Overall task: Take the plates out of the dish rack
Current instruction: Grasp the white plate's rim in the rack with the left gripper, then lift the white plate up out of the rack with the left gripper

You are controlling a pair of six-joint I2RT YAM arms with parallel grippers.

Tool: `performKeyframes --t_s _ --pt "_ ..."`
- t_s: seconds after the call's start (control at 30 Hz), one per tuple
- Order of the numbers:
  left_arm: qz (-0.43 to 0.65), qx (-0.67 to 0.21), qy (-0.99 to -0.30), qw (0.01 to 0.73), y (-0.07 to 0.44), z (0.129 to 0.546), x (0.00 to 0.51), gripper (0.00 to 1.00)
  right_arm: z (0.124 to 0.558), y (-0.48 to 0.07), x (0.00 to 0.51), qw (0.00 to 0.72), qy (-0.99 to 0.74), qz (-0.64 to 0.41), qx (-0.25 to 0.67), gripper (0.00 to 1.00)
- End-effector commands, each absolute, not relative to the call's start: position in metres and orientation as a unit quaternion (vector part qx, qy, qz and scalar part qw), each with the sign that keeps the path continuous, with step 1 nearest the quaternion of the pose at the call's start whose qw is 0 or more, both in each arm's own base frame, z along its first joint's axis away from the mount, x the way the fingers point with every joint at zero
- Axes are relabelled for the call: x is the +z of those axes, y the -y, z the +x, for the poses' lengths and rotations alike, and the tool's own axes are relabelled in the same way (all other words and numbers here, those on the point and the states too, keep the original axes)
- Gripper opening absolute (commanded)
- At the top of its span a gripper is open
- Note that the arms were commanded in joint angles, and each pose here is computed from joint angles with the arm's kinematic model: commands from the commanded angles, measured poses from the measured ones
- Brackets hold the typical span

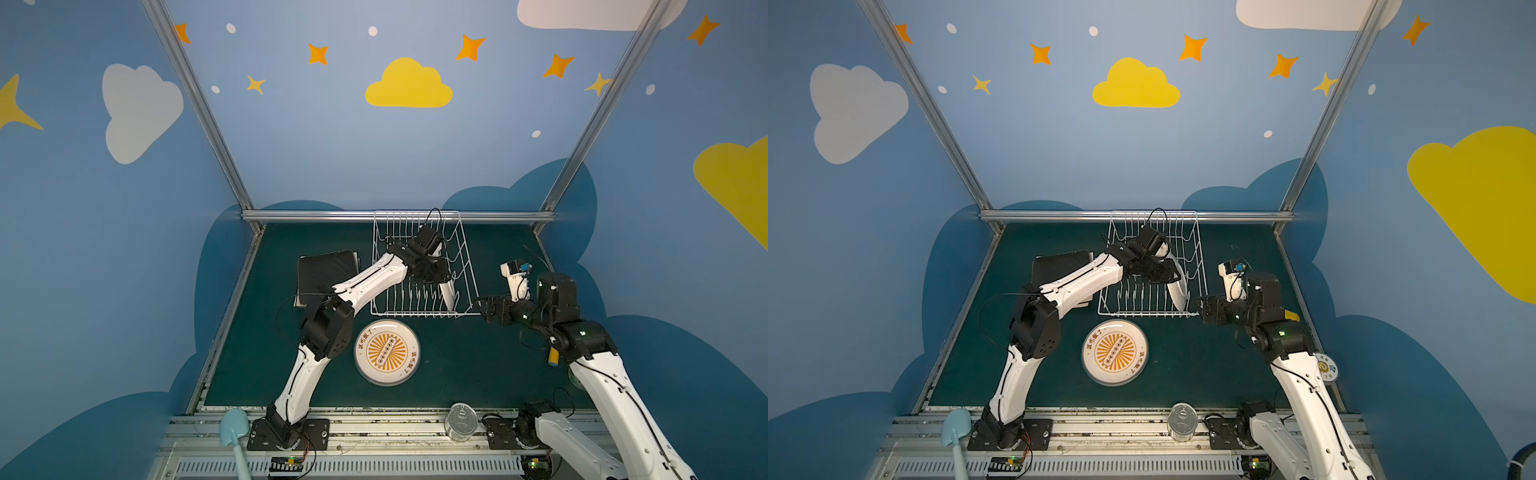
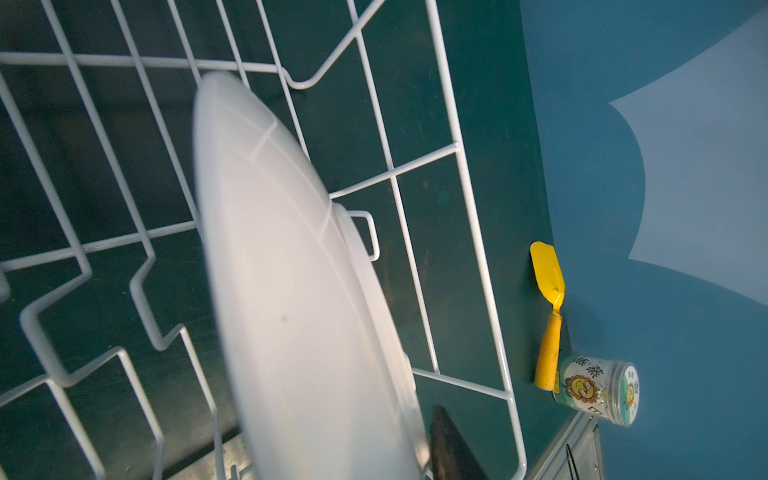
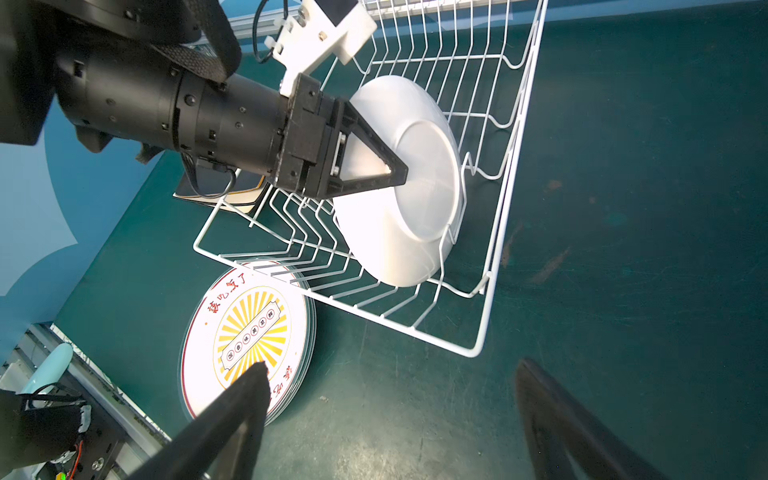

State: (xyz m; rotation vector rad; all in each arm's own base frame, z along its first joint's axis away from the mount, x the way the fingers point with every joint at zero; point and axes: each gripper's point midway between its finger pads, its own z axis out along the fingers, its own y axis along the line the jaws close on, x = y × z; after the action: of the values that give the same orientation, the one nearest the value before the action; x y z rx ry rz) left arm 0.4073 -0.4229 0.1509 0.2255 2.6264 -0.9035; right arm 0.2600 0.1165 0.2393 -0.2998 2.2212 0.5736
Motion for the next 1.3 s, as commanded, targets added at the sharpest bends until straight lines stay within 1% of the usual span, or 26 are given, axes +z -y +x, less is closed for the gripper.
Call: performKeyframes --t_s 0.0,0.17,0.23,0.27,0.4,0.47,0.63,0.83,1.03,1.27 --pt "0.08 -0.321 -0.928 0.169 0.425 0.406 0.147 0.33 0.261 -0.113 0.251 0.419 -0.873 -0.115 0.223 0.91" --pt "0.079 -0.338 -0.924 0.161 0.429 0.402 0.15 0.29 0.262 -0.112 0.25 0.419 -0.873 -0.112 0.221 0.91" --pt "0.078 -0.34 -0.923 0.161 0.429 0.401 0.151 0.21 0.262 -0.112 0.25 0.419 -0.874 -0.111 0.221 0.91" --pt "0.077 -0.339 -0.924 0.16 0.428 0.401 0.151 0.19 0.262 -0.112 0.25 0.42 -0.874 -0.11 0.221 0.91" --pt "0.074 -0.337 -0.925 0.156 0.427 0.398 0.152 0.19 0.262 -0.111 0.25 0.42 -0.874 -0.11 0.219 0.92" --pt "0.072 -0.343 -0.924 0.156 0.427 0.397 0.154 0.17 0.262 -0.111 0.251 0.422 -0.873 -0.11 0.218 0.91" --pt "0.061 -0.359 -0.919 0.151 0.427 0.397 0.161 0.03 0.263 -0.111 0.251 0.421 -0.874 -0.11 0.217 0.91" --pt "0.049 -0.384 -0.909 0.154 0.427 0.397 0.18 0.03 0.263 -0.111 0.252 0.423 -0.873 -0.109 0.217 0.91" --pt "0.052 -0.435 -0.884 0.165 0.433 0.394 0.214 0.03 0.265 -0.111 0.253 0.422 -0.873 -0.105 0.219 0.91" --pt "0.063 -0.459 -0.866 0.19 0.428 0.389 0.253 0.03 0.268 -0.109 0.256 0.417 -0.878 -0.088 0.218 0.91"
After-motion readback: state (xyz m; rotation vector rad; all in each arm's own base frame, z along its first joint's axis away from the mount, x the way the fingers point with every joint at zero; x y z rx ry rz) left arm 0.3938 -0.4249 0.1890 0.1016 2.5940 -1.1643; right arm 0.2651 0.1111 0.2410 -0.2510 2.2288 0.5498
